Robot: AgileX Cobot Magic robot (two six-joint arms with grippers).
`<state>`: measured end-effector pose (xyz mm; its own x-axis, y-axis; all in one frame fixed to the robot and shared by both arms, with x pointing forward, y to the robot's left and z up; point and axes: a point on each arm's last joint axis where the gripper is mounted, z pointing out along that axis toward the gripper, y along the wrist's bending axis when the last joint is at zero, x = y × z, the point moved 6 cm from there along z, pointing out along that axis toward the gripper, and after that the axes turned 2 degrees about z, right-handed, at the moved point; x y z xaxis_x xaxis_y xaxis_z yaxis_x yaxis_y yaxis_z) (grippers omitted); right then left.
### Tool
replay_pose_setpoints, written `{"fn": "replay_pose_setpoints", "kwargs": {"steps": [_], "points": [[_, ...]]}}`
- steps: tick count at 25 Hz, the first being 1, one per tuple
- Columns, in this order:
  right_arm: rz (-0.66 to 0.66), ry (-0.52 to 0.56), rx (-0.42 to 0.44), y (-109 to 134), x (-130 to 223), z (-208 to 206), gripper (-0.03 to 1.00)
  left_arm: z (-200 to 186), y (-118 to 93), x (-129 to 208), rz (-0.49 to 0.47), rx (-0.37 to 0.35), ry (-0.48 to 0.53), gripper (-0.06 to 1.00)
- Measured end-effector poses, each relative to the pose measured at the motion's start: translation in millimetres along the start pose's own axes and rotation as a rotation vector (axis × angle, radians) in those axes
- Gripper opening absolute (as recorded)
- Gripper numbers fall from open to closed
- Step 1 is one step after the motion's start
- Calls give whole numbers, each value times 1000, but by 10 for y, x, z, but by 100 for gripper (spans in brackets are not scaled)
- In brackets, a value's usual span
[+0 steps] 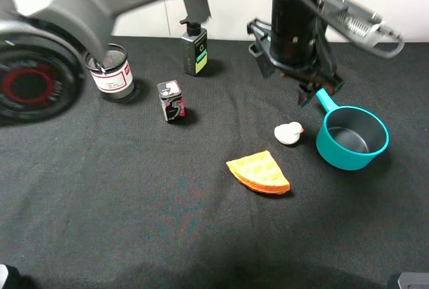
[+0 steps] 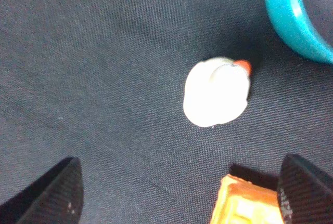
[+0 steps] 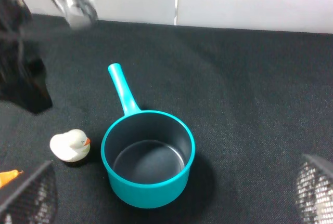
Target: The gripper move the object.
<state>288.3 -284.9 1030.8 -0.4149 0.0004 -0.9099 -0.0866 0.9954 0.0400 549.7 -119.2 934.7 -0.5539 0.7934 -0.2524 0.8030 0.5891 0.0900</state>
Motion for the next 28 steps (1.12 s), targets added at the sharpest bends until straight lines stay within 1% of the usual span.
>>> {"fn": "replay_pose_setpoints", "kwargs": {"steps": [8,14,18,21,23,26,28], "points": [[0,0,0,0,0,0,69,-711,65,-75,-11,1,-131,79],[0,0,0,0,0,0,69,-1150,93,-75,15,6,-214,79],[0,0,0,0,0,0,69,-1413,104,-37,15,14,-259,79],[0,0,0,0,0,0,69,-1539,121,65,16,10,-258,79],[0,0,0,0,0,0,69,-1576,153,173,21,-8,-238,79],[0,0,0,0,0,0,69,-1651,247,382,18,-48,-206,79],[0,0,0,0,0,0,69,-1677,326,546,-6,-56,-179,79]]}}
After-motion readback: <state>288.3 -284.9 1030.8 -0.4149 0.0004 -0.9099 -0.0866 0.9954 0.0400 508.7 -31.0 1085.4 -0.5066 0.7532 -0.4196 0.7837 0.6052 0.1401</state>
